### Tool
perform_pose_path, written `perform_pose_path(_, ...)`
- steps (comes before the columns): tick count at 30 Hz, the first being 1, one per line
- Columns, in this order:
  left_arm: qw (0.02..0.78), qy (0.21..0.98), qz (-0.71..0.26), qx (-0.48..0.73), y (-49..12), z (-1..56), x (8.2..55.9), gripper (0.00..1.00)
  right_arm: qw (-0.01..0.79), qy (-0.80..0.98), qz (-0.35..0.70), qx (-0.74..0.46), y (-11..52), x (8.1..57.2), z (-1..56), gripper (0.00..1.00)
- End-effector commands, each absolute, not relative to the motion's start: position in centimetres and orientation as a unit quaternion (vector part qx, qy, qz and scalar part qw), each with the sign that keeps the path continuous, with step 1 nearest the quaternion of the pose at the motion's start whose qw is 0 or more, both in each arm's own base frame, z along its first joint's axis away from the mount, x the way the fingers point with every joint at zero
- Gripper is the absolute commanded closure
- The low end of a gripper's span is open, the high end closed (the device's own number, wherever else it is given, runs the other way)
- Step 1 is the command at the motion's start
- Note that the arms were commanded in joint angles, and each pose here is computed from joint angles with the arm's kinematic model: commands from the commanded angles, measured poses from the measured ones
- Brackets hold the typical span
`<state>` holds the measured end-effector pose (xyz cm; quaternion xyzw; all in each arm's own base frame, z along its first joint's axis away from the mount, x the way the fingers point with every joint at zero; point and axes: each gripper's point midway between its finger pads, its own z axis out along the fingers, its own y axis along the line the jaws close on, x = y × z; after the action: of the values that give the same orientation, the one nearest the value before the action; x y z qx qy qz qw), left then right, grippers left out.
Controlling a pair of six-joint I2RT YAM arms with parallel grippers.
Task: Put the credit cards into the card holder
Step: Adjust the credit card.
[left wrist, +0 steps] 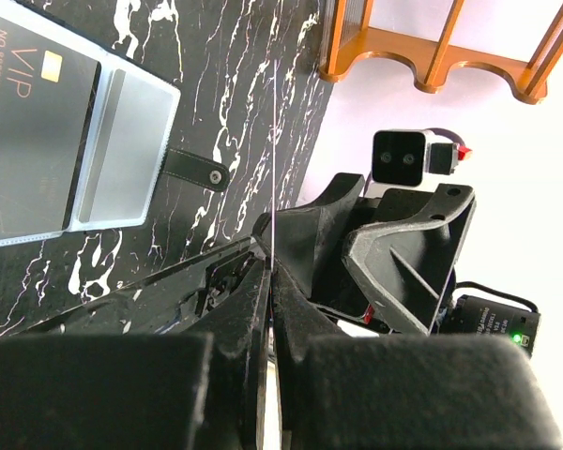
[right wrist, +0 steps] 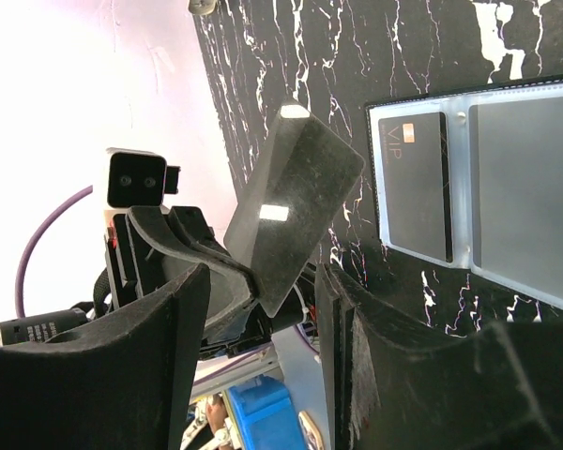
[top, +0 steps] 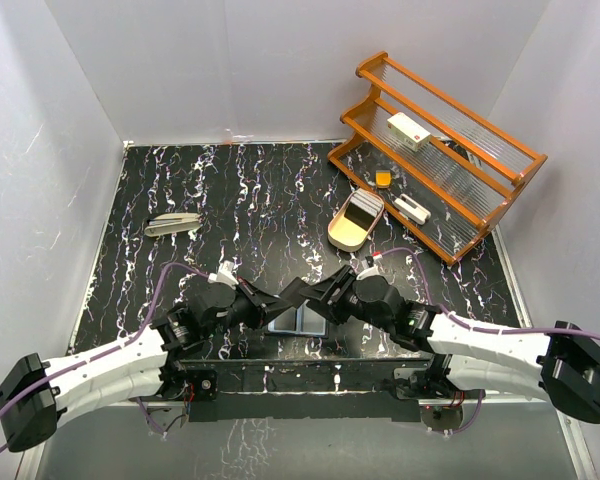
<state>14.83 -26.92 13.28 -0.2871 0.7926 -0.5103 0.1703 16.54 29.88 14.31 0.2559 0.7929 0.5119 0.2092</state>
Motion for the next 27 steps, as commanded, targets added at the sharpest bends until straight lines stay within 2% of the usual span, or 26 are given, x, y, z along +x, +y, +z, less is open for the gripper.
perform_pose_path(1, 0.169, 0.787, -0.526, -0.276, -27.5, 14.1, 14.7, 1.00, 0.209, 0.768, 0.542, 0.269, 30.7, 17.1, 16.7, 0.53)
perform_pose_path(5, 0.173, 0.785, -0.528, -0.274, -27.6, 14.2, 14.7, 1.00, 0.210, 0.771, 0.531, 0.283, 30.3, 17.3, 16.4, 0.53)
perform_pose_path(11, 0.162, 0.780, -0.541, -0.270, -28.2, 14.4, 14.4, 1.00, 0.229, 0.749, 0.549, 0.292, 29.8, 17.8, 17.7, 0.67)
perform_pose_path(18, 0.155, 0.772, -0.558, -0.261, -28.9, 14.9, 14.1, 1.00, 0.233, 0.742, 0.556, 0.293, 29.7, 17.9, 18.4, 0.71)
perform_pose_path(24, 0.152, 0.772, -0.560, -0.258, -29.0, 14.8, 13.9, 1.00, 0.260, 0.739, 0.557, 0.274, 29.4, 18.1, 18.9, 1.00)
perform_pose_path(27, 0.150, 0.772, -0.564, -0.254, -29.1, 14.8, 13.7, 1.00, 0.276, 0.736, 0.563, 0.254, 29.3, 18.0, 19.4, 1.00)
